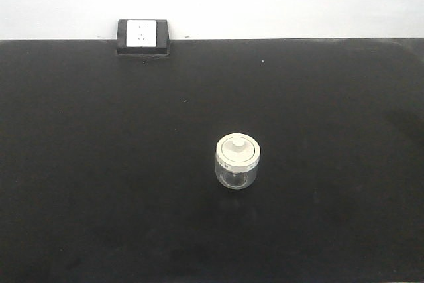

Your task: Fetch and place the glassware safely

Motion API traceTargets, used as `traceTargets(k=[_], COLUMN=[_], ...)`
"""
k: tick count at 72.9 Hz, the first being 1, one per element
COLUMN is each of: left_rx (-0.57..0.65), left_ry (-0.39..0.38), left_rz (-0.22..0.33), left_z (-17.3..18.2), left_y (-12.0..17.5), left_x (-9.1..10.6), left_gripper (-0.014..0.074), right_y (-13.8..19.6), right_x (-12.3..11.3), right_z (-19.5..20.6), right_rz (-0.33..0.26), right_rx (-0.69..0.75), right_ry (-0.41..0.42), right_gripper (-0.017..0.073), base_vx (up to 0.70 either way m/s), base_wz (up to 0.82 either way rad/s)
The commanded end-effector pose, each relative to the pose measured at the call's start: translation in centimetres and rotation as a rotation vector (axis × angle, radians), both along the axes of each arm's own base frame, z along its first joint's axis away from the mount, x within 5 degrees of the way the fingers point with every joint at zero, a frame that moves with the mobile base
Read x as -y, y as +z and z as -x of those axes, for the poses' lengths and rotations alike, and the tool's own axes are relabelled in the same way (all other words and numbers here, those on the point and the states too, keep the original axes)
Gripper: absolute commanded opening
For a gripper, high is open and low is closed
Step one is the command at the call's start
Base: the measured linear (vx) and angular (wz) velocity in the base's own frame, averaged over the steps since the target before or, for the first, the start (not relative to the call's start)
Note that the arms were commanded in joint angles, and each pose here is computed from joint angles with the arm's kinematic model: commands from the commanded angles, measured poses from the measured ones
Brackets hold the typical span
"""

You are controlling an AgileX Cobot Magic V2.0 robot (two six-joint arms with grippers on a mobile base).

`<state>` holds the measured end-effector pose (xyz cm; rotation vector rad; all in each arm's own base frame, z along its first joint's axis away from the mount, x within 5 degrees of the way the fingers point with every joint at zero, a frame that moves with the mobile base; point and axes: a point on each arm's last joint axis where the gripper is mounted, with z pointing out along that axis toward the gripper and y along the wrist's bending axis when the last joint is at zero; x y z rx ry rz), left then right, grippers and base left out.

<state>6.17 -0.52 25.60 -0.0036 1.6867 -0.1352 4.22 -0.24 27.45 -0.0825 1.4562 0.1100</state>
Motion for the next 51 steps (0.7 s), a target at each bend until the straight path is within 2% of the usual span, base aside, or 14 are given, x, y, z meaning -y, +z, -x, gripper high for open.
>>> traceTargets(k=[1, 14, 32, 47, 51], left_rx=[0.085, 0.085, 0.085, 0.085, 0.085], left_ry=[-0.003, -0.003, -0.003, -0.003, -0.003], left_rz=[0.016, 0.016, 0.016, 0.016, 0.016], left_z=[-0.11, -0.11, -0.11, -0.11, -0.11], left_y=[1.56, 1.56, 1.56, 1.56, 1.56], left_x=[0.04, 0.04, 0.04, 0.04, 0.04], left_gripper=[-0.0007, -0.0007, -0.0007, -0.0007, -0.0007], right_y=[1.13, 1.05, 0.90, 0.92, 0.92], right_x=[-0.19, -0.13, -0.01, -0.02, -0.06], right_z=[0.19, 0.17, 0.13, 0.14, 0.14], right_rz=[0.005, 0.006, 0.006, 0.015, -0.010], right_rx=[0.056, 0.047, 0.029, 0.033, 0.030], right_ry=[0.022, 0.015, 0.002, 0.001, 0.009], right_gripper=[0.0403, 0.0309, -0.0015, -0.0009, -0.0008], base_vx=[0.00, 0.00, 0.00, 0.00, 0.00], base_wz=[0.00, 0.00, 0.00, 0.00, 0.00])
